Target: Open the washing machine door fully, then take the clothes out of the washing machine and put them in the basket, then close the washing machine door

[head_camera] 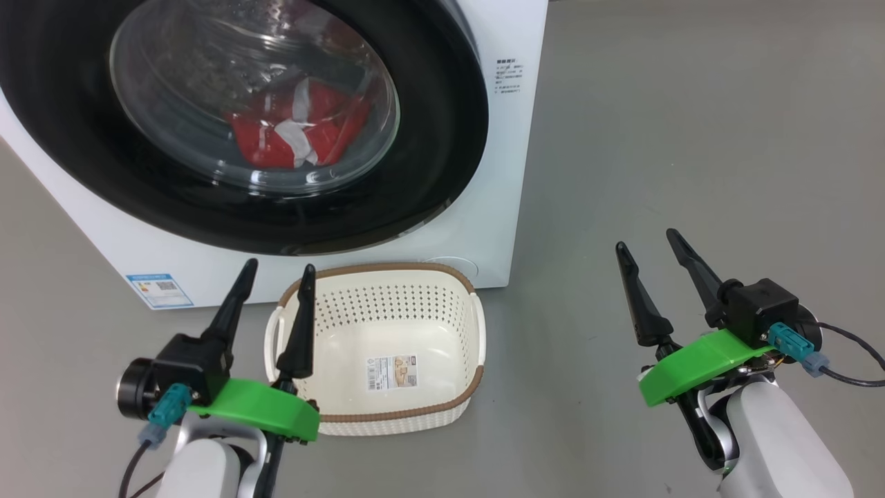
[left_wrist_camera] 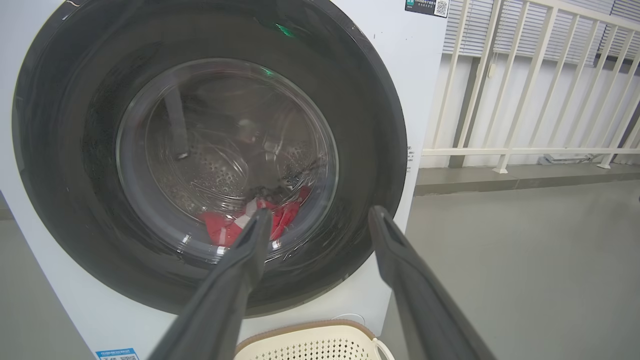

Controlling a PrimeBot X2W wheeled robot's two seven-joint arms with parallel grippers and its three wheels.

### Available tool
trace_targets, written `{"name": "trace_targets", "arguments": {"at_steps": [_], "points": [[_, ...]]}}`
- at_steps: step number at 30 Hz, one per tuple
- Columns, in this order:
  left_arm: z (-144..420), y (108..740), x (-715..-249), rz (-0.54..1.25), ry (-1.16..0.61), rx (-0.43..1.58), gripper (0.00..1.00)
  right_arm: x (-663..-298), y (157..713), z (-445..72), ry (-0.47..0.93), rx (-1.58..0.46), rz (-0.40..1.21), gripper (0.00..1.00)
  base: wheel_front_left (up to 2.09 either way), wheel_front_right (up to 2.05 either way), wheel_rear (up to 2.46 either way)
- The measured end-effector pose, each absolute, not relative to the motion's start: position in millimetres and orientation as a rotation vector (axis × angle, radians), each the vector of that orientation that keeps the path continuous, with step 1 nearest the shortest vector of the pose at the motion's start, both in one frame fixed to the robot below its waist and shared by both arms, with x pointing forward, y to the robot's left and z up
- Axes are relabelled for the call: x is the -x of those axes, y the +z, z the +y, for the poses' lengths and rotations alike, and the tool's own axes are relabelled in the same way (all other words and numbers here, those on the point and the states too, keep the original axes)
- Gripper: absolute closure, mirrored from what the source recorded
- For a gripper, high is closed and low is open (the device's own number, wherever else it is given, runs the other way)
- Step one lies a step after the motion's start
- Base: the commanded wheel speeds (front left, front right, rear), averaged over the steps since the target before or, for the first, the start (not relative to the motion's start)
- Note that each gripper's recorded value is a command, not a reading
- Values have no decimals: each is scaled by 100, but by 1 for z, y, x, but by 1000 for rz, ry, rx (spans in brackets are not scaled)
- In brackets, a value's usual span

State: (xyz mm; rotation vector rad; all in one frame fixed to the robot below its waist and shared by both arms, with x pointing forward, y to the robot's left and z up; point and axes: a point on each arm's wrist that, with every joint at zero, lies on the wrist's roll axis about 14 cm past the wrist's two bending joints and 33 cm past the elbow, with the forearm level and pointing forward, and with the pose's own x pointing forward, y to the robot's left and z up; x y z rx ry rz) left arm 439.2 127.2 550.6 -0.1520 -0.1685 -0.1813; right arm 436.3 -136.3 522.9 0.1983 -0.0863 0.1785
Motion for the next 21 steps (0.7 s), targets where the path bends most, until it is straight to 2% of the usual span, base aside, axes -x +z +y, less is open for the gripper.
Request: {"name": "trace_targets", "arguments": {"at_steps": [9,10,12,13,17,21], "points": [[129,548,-440,-163,-177,145,0,-438,521,-134,184,-200,-82,0,0,0,0],[129,547,-440,-161,-176,145,0,-438,520,-133,186,-199,-80,5,0,0,0],[130,546,-441,-158,-175,145,0,-440,520,-131,194,-198,-78,95,0,0,0],[130,545,-442,-156,-174,146,0,-442,520,-129,199,-197,-78,100,0,0,0],[130,544,-447,-154,-173,154,0,-451,522,-123,211,-246,-84,100,0,0,0],[127,542,-452,-154,-181,153,0,-463,523,-118,204,-438,-77,100,0,0,0]]}}
